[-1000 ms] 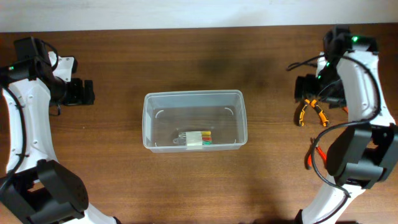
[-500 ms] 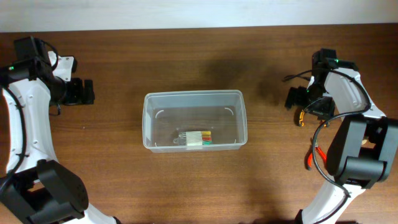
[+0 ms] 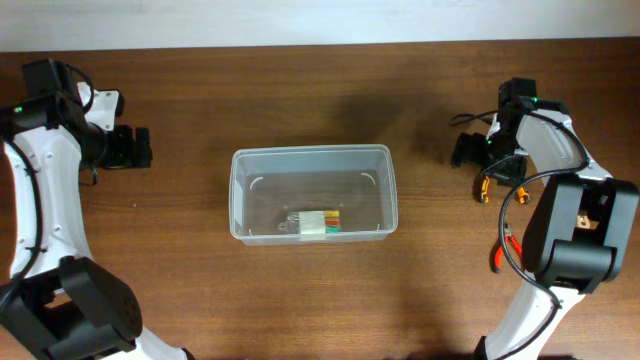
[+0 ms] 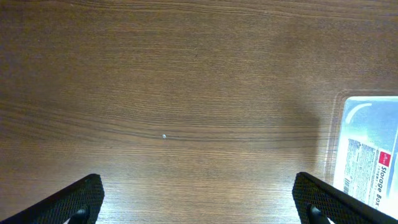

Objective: Pack container

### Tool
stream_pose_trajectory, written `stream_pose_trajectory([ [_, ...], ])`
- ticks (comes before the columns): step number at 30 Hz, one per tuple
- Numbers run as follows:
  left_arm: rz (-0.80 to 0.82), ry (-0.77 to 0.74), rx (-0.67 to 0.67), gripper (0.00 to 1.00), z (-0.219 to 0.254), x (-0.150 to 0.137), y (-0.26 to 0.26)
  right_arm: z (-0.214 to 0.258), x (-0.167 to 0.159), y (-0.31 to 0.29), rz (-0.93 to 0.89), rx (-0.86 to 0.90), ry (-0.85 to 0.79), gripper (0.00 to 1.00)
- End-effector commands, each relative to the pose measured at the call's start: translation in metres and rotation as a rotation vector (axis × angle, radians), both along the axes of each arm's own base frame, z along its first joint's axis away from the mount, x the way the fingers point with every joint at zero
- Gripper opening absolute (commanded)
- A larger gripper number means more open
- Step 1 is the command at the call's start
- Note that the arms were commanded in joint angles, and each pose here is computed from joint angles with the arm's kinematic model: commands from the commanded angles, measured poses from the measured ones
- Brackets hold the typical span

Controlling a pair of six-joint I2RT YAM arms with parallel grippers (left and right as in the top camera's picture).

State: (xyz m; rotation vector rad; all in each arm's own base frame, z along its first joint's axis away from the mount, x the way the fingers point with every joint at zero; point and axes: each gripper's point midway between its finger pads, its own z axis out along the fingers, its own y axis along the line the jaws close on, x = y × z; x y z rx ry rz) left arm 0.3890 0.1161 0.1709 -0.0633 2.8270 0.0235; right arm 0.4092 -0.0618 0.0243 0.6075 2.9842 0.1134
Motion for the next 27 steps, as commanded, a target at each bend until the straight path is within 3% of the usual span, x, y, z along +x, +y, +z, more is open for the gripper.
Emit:
stream_pose_trajectory([
  [1,0.014,0.008,-0.021,0.99,-0.005,-0.001,0.001,-0.003,0.002,0.001,0.004,0.016,-0.008,0.99],
  [14,0.014,0.007,-0.020,0.99,-0.005,0.000,0.001,-0.004,-0.006,-0.021,-0.041,-0.106,0.032,0.99],
  [27,0.014,0.007,-0.020,0.99,-0.005,0.000,0.001,-0.006,-0.007,-0.020,-0.041,-0.103,0.038,0.99],
])
